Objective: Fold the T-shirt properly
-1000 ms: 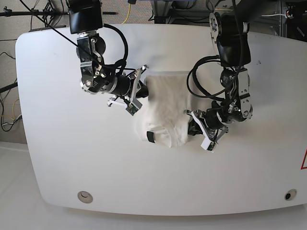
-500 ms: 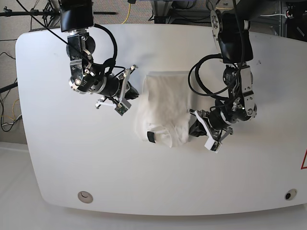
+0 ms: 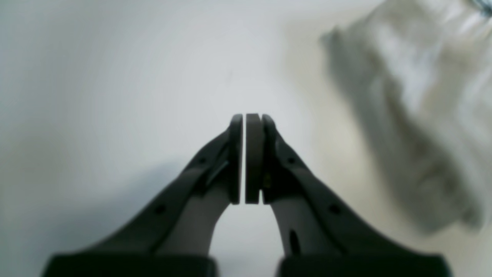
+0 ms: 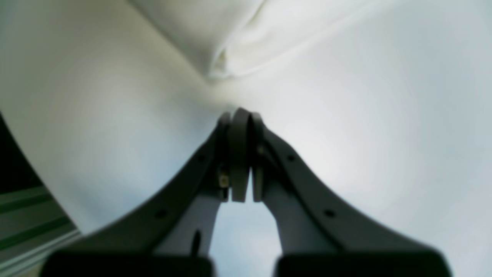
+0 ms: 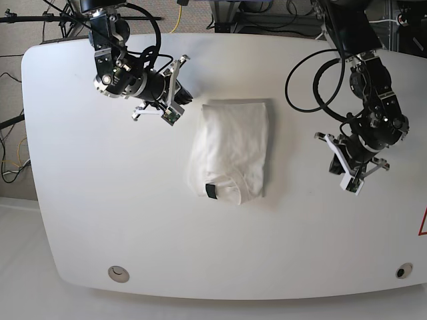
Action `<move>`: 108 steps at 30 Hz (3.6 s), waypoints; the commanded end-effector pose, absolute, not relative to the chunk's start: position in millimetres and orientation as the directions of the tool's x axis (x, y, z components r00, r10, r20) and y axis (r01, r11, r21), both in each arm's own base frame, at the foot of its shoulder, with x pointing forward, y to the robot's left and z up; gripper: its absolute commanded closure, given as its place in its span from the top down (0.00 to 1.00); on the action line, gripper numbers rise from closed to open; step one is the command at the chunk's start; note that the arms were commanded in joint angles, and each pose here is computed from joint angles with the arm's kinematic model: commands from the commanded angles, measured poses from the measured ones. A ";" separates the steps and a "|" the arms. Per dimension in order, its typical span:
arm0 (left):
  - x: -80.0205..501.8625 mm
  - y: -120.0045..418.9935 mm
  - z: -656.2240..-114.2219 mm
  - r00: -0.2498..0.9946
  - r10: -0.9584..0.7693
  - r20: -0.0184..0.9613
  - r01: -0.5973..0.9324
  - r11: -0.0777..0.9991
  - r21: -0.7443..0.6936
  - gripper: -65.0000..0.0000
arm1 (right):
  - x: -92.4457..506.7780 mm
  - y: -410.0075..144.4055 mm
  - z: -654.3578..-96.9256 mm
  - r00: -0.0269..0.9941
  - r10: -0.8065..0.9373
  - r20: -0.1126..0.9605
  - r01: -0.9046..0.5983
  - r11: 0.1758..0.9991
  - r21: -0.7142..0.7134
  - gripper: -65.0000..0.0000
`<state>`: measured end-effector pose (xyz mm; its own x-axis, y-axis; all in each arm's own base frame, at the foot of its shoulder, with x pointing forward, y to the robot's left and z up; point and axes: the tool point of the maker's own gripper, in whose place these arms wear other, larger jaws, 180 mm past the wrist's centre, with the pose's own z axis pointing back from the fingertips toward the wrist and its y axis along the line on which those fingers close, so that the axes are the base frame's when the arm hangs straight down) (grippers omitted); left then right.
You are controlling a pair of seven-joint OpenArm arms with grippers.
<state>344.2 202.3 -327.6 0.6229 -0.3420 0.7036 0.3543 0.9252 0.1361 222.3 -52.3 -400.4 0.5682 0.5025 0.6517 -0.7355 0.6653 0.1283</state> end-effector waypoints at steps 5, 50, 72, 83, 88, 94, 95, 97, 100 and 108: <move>315.4 214.5 -336.7 0.656 -0.397 0.642 0.353 0.913 0.204 0.00 | 216.5 -21.8 -377.7 0.524 0.454 0.720 -0.758 0.635 0.151 0.00; 243.3 255.7 -381.3 0.799 -0.323 0.508 0.267 0.946 0.182 0.00 | 295.7 79.8 -387.5 0.464 0.506 0.727 -0.853 0.476 0.213 0.00; 242.3 260.3 -380.3 0.802 -0.314 0.508 0.254 0.949 0.186 0.00 | 338.0 91.4 -377.0 0.461 0.468 0.754 -0.847 0.486 0.216 0.00; 242.7 290.2 -366.7 0.804 -0.310 0.508 0.212 0.947 0.243 0.00 | 321.5 54.4 -355.2 0.382 0.511 0.770 -0.860 0.502 0.093 0.00; 237.9 322.2 -353.7 0.813 -0.292 0.504 0.155 0.943 0.295 0.00 | 325.6 10.0 -347.4 0.416 0.480 0.772 -0.799 0.599 0.059 0.00; 225.7 364.1 -336.0 0.828 -0.255 0.498 0.072 0.931 0.358 0.00 | 331.6 -78.9 -353.1 0.514 0.466 0.720 -0.673 0.740 0.001 0.00; 222.7 373.4 -331.1 0.831 -0.248 0.498 0.053 0.926 0.373 0.00 | 330.0 -98.6 -353.9 0.531 0.468 0.706 -0.647 0.762 -0.018 0.00; 217.9 386.0 -324.5 0.834 -0.237 0.498 0.027 0.919 0.393 0.00 | 326.2 -130.2 -353.7 0.557 0.467 0.687 -0.604 0.795 -0.051 0.00; 200.5 405.5 -319.3 0.852 -0.213 0.478 -0.009 0.907 0.421 0.00 | 315.6 -186.1 -348.6 0.598 0.458 0.658 -0.521 0.846 -0.115 0.00; 152.6 442.9 -312.0 0.896 -0.133 0.423 -0.097 0.872 0.480 0.00 | 255.0 -320.1 -340.0 0.741 0.376 0.556 -0.284 0.926 -0.247 0.00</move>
